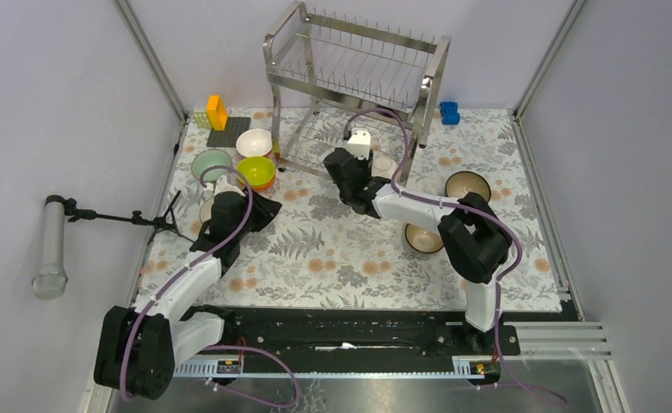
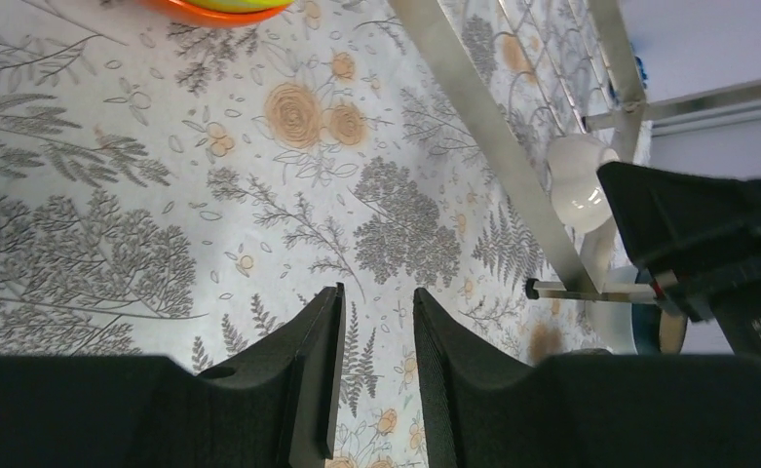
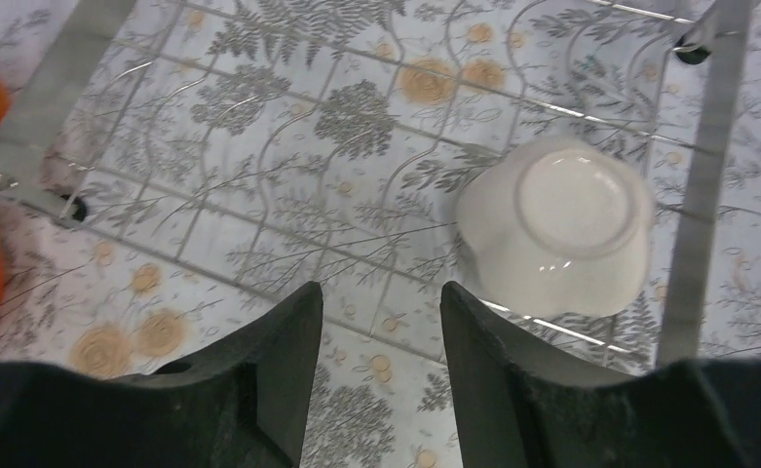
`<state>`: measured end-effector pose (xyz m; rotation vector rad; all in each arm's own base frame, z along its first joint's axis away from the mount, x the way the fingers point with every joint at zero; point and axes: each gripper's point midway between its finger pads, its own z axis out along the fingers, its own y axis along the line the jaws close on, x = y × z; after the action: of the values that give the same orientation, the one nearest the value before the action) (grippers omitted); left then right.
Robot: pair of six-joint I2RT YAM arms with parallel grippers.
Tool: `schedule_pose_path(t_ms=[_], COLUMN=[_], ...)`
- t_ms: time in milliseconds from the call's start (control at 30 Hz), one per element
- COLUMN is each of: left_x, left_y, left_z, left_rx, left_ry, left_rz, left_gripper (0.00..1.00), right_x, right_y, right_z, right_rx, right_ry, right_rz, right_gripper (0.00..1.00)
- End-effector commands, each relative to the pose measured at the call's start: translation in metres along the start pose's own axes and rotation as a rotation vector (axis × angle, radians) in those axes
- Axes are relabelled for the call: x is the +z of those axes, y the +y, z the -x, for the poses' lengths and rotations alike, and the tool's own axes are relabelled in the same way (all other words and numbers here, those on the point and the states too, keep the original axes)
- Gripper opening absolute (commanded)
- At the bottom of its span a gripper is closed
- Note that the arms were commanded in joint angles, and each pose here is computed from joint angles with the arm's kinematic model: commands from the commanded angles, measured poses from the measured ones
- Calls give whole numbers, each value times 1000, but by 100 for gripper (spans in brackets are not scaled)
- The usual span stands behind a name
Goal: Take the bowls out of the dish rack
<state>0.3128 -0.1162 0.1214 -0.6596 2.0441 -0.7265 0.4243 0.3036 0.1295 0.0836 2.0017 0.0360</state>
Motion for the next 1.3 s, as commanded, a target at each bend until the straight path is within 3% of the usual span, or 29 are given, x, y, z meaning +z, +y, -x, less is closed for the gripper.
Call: schedule_pose_path(t_ms=[0,333,567,933,1100,1267], left_x=[0,-1,-6,-3,-5,-6], left_y=[-22,-39,-44,-45,-44,-44], left_z=[-5,-23,-23,-27,-24,-23], left_rx=[80,158,183,211,225,231], left_ry=[-53,-29,-55,-46,-68,-76], left_rz=[-187,-289,-314,-313,-306,-302], left_gripper=[38,41,44,45,45,45], right_x=[19,46,60,71,72,61], right_y=[-22,-69,-93,-85,-56,-10], right_z=[28,22,14,-10,-15,-3], right_rx=[-4,-72,-168,-29,39,11], right_ry=[-90,-91,-86,13,51,37], right_rz=[-97,-305,-377,-225,-77,207], right_gripper=[57,89,89,92,87,79])
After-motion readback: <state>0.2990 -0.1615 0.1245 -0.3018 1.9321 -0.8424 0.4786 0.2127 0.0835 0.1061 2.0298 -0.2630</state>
